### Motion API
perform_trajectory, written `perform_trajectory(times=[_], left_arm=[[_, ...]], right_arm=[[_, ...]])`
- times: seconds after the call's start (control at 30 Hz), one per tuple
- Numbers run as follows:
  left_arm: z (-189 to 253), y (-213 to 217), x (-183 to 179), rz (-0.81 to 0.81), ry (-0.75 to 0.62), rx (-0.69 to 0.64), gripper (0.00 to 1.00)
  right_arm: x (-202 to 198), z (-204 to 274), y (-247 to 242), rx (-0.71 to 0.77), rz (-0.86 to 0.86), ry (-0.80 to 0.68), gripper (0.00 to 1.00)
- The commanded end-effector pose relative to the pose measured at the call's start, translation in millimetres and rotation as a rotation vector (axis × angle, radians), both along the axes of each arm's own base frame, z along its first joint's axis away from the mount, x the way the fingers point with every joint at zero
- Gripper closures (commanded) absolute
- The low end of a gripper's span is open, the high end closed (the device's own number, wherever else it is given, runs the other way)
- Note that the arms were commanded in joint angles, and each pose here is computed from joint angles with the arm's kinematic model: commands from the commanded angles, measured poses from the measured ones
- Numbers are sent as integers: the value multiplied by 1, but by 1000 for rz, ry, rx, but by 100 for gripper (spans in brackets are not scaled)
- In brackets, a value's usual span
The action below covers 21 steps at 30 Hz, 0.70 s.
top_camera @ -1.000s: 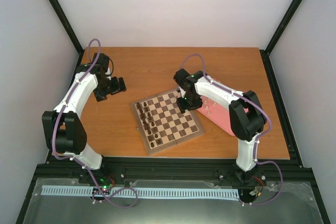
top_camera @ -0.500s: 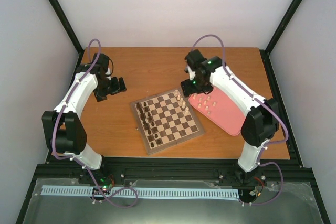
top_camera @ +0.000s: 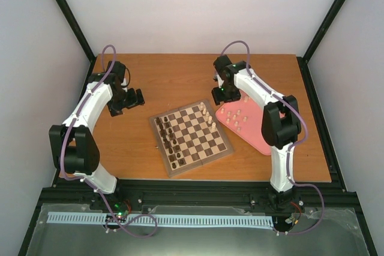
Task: Set up the chess pieces on the board
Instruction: Pick up the chess piece from the storage box.
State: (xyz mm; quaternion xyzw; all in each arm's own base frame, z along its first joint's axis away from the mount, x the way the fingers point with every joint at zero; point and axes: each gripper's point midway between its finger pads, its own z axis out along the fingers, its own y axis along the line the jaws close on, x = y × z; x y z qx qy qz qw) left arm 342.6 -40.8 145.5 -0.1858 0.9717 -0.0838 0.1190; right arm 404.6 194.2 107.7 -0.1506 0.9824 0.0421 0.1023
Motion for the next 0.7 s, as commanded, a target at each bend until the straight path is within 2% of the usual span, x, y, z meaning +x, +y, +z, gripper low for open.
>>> perform_trajectory(times=[0.0,0.3,0.67], left_arm=[[4,-2,8,2,-1,0,0],[0,-5,17,3,11,-11,0],[-5,-4,17,7,21,-8,0]], right_arm=[[6,-12,-1,-17,14,-10,38],[5,-54,-3,-18,9,82,54],[1,-73,-6,1,5,132,59]])
